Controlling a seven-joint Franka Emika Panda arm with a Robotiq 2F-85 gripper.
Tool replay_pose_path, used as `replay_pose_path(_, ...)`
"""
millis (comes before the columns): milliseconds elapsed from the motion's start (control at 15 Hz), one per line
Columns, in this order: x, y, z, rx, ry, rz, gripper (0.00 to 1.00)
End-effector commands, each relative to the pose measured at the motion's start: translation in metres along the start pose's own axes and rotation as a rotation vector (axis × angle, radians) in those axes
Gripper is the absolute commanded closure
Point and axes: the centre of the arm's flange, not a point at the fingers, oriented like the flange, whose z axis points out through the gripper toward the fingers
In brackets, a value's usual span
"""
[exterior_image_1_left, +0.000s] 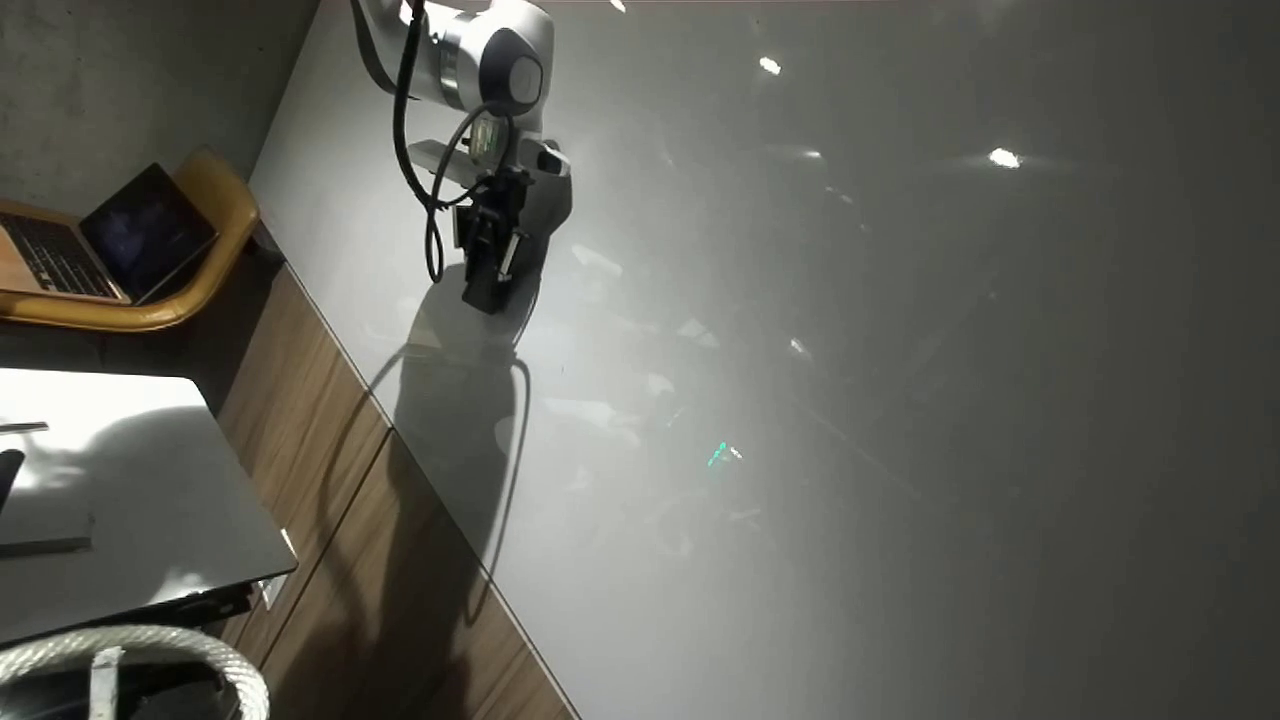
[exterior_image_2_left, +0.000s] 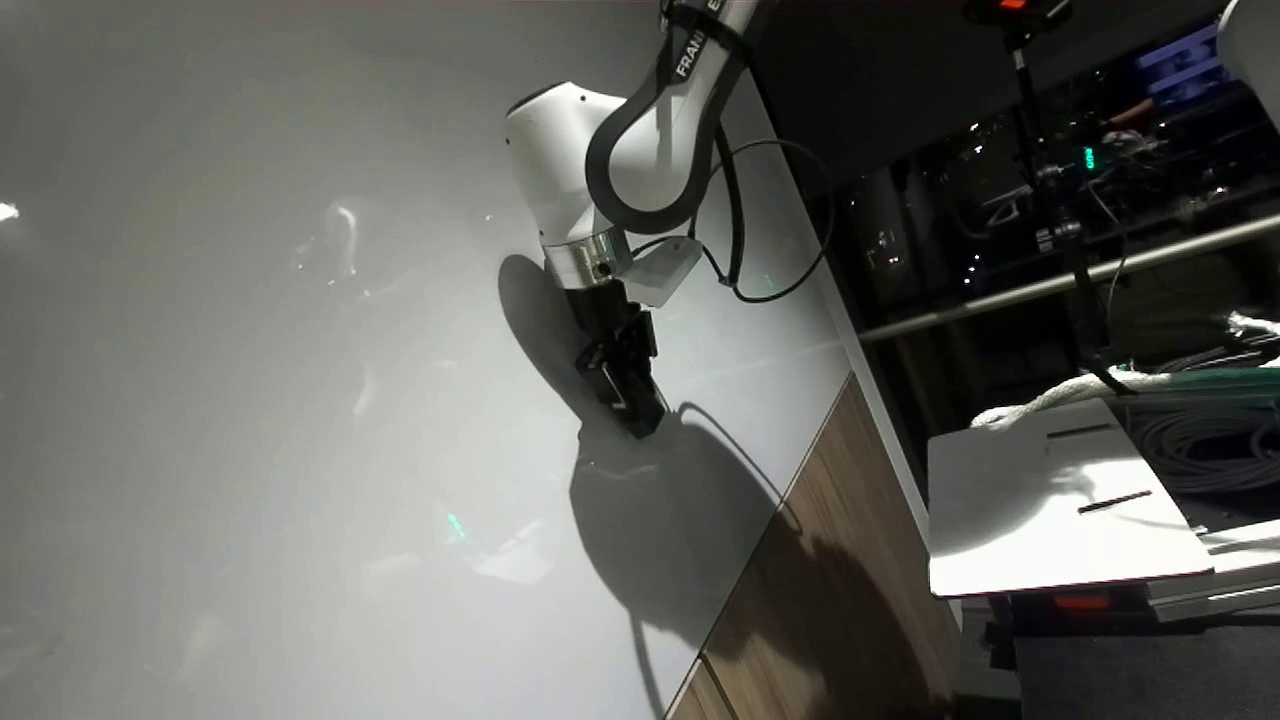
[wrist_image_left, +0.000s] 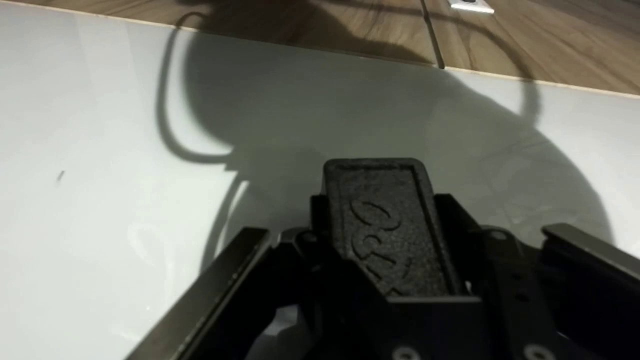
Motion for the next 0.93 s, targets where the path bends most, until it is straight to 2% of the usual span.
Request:
replay_pose_path(0, 0.044, -0.034, -0.007, 0.028, 0.042, -0.03, 0.71)
replay_pose_path(200, 0.049, -0.056, -0.016, 0.01, 0.069, -0.076, 0.71)
replay_pose_path(333, 0.045, -0.047, -0.01, -0.028, 0.064, -0.097, 0.71)
replay_pose_path(600, 0.032, -0.007, 0.003, -0.088, 0.054, -0.095, 0.71)
replay_pose_path(867, 0.013, 0.053, 0.012, -0.159, 0.049, -0.07, 0.71)
